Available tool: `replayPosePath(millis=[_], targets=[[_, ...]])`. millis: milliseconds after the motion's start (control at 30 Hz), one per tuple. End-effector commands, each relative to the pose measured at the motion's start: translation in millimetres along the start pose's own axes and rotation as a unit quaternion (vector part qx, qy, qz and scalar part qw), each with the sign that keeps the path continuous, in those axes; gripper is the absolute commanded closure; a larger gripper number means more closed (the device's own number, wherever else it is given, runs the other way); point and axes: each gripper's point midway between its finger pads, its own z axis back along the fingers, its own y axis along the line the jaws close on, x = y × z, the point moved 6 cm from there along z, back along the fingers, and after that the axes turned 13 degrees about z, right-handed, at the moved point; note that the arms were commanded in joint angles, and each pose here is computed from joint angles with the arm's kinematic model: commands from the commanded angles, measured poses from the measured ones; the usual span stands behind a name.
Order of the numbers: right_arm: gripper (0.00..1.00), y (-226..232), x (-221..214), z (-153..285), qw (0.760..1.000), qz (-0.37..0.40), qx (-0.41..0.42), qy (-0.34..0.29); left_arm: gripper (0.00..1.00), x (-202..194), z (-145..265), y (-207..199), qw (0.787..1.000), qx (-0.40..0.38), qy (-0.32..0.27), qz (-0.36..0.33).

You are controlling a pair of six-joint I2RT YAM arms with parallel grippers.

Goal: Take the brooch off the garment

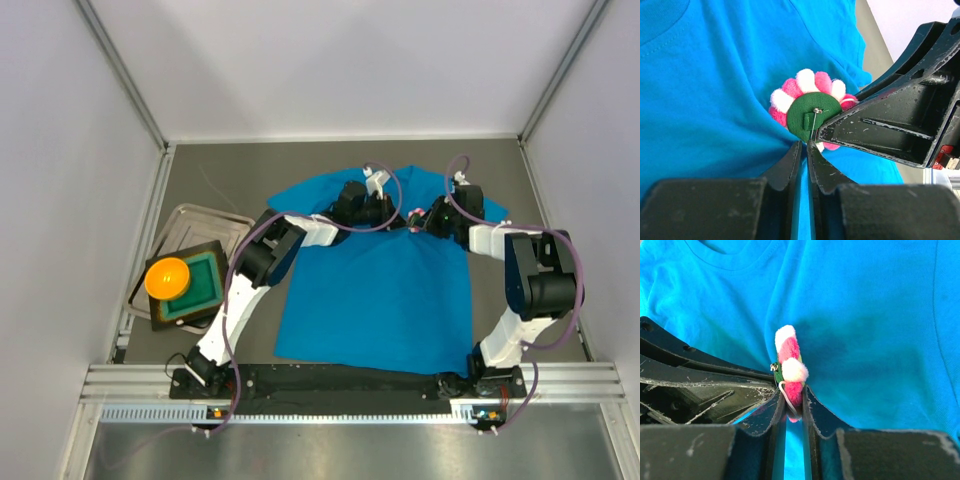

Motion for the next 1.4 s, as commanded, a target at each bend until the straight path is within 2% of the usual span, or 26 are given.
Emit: replayPosePath(millis=[0, 133, 333, 367, 700, 933, 1167, 1367], targets=[[1.00, 5.4, 18.5, -3.1, 0.999, 0.019, 0.016, -0.034, 0.87, 9.5, -5.2, -16.2, 0.999, -0.023, -0.007, -0.023], [1.00, 3.3, 14.7, -5.6, 0.999, 0.020, 0.016, -0.025, 0.86, 18.3, 1.0, -28.1, 0.999, -0.025, -0.012, -0.033], [1.00, 4.1, 17.0, -1.7, 0.999, 0.015, 0.018, -0.032, 0.86, 13.3, -2.6, -23.1, 0.999, -0.029, -0.003, -0.023], [0.91, 3.6, 17.5, -0.8, 0.999, 0.014, 0.019, -0.033, 0.87, 11.9, -3.1, -21.7, 0.999, -0.029, -0.002, -0.018], [0.64, 5.8, 27.8, 10.6, 0.998, 0.015, 0.016, -0.056, 0.90, 8.8, -4.9, -21.4, 0.999, -0.032, -0.001, -0.016], [0.63, 6.2, 32.9, 9.5, 0.998, 0.020, 0.014, -0.060, 0.90, 6.1, -6.9, -23.2, 0.999, -0.035, 0.001, -0.017], [0.77, 5.2, 30.8, 2.9, 0.998, 0.018, 0.020, -0.053, 0.90, 5.3, -6.9, -24.0, 0.999, -0.036, 0.003, -0.018], [0.71, 4.0, 30.0, 0.7, 0.998, 0.017, 0.020, -0.050, 0.90, 4.5, -7.5, -23.9, 0.999, -0.036, 0.004, -0.019]])
